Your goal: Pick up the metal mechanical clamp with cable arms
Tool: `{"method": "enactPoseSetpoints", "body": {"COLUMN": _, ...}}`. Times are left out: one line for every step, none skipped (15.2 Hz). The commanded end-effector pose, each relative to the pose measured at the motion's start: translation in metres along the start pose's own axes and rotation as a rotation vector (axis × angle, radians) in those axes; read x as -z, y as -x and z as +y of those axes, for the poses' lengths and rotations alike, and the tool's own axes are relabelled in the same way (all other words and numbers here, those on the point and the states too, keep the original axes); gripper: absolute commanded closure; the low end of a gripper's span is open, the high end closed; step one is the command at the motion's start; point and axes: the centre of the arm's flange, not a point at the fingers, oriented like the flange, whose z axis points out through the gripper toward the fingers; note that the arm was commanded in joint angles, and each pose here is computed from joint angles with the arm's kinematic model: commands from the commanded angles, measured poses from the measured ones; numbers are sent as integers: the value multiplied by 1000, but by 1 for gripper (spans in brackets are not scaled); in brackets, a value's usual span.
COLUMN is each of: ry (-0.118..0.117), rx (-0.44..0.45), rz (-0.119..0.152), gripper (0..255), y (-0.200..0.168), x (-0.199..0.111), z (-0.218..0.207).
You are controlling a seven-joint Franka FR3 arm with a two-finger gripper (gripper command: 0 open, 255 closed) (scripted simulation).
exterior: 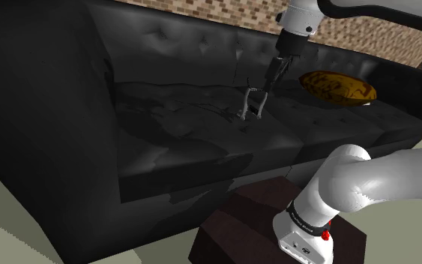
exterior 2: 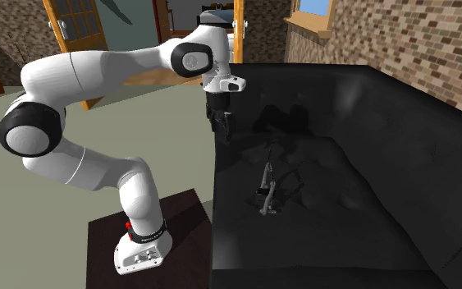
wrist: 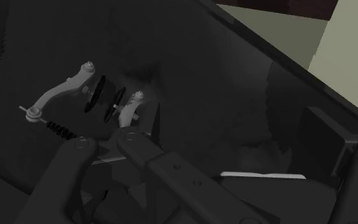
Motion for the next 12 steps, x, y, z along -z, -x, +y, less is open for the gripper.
{"method": "enactPoseSetpoints", "body": {"ry": 0, "rx": 0, "rz": 0, "gripper": 0, "y": 0, "x": 0, "z": 0}}
{"method": "enactPoseSetpoints", "body": {"ry": -1, "rx": 36, "rz": -9, "gripper": 0, "y": -1, "x": -4, "z": 13}}
{"method": "enactPoseSetpoints", "body": {"ry": -2, "rx": 72, "rz": -17, "gripper": 0, "y": -3, "x": -8, "z": 25}}
{"method": "enactPoseSetpoints", "body": {"ry": -4, "rx": 108, "rz": -26, "gripper": 0, "y": -6, "x": -12, "z": 38}}
{"method": "enactPoseSetpoints", "body": {"ry": -5, "rx": 144, "rz": -34, "gripper": 0, "y": -8, "x": -16, "z": 51}}
{"method": "enactPoseSetpoints", "body": {"ry": -6, "rx": 180, "rz": -43, "gripper": 0, "y": -11, "x": -20, "z": 63}}
{"method": "enactPoseSetpoints", "body": {"ry": -7, "rx": 216, "rz": -51, "gripper": 0, "y": -15, "x": -24, "z": 75}}
{"method": "enactPoseSetpoints", "body": {"ry": -8, "rx": 252, "rz": -60, "gripper": 0, "y": -19, "x": -28, "z": 87}}
{"method": "enactPoseSetpoints", "body": {"ry": -9, "rx": 288, "rz": -68, "gripper": 0, "y": -23, "x": -33, "z": 99}}
{"method": "enactPoseSetpoints", "body": {"ry": -11, "rx": 324, "rz": -77, "gripper": 0, "y": -28, "x": -37, "z": 111}}
{"method": "enactPoseSetpoints", "body": {"ry": -12, "rx": 360, "rz": -86, "gripper": 0, "y": -33, "x": -41, "z": 123}}
{"method": "enactPoseSetpoints", "body": {"ry": -13, "rx": 396, "rz": -94, "gripper": 0, "y": -38, "x": -46, "z": 134}}
